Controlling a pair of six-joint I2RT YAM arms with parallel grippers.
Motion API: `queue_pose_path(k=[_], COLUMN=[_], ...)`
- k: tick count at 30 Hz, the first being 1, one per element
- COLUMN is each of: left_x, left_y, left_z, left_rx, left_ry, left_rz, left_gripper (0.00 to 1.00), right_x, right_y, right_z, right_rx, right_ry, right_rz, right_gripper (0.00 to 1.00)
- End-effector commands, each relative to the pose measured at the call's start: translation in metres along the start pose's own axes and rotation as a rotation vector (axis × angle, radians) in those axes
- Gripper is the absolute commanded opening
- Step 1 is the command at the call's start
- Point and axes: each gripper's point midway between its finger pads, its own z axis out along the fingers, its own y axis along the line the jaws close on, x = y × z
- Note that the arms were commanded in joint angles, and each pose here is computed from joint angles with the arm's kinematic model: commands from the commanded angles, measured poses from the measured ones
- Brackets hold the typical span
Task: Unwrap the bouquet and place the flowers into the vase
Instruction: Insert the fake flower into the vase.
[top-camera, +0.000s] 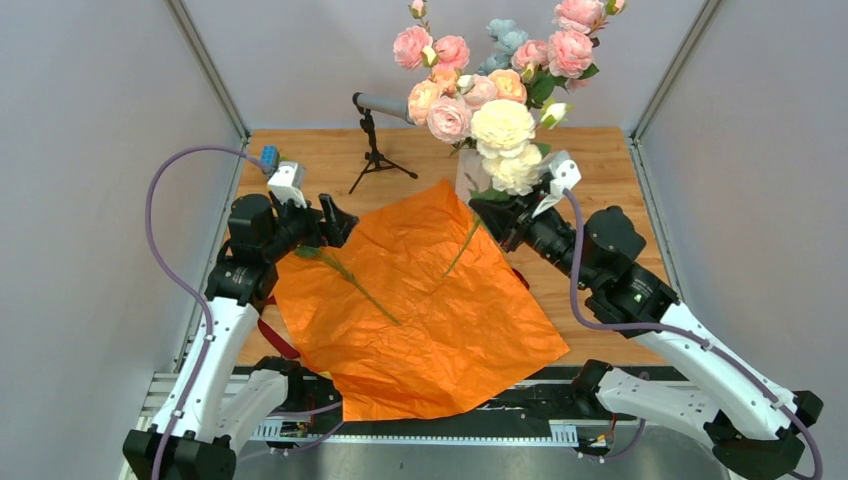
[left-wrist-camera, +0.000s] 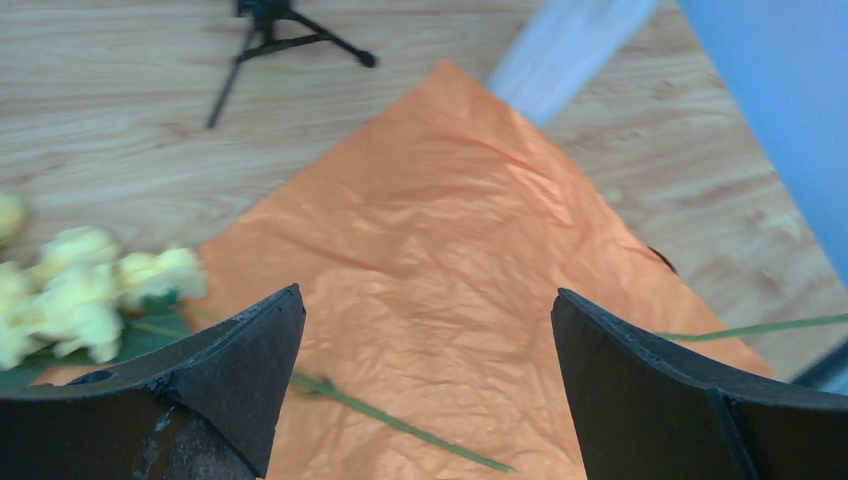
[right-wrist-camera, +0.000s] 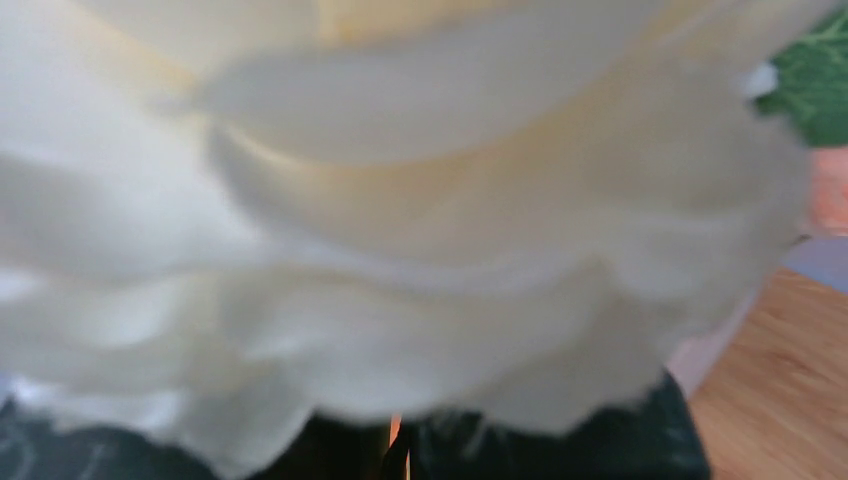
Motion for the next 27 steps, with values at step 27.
queue_pose_path(k=[27], left_x=[-0.011], left_y=[0.1], left_z=[-0.041], left_rx=[-0.518], left_ry=[-0.061], left_rz=[0.202], left_gripper=[1.0], right_x=[-0.144], right_y=[-0.177], right_z=[-0.025], right_rx=[0.682], right_ry=[-0.611], right_rz=[-0.122], right_gripper=[0.0])
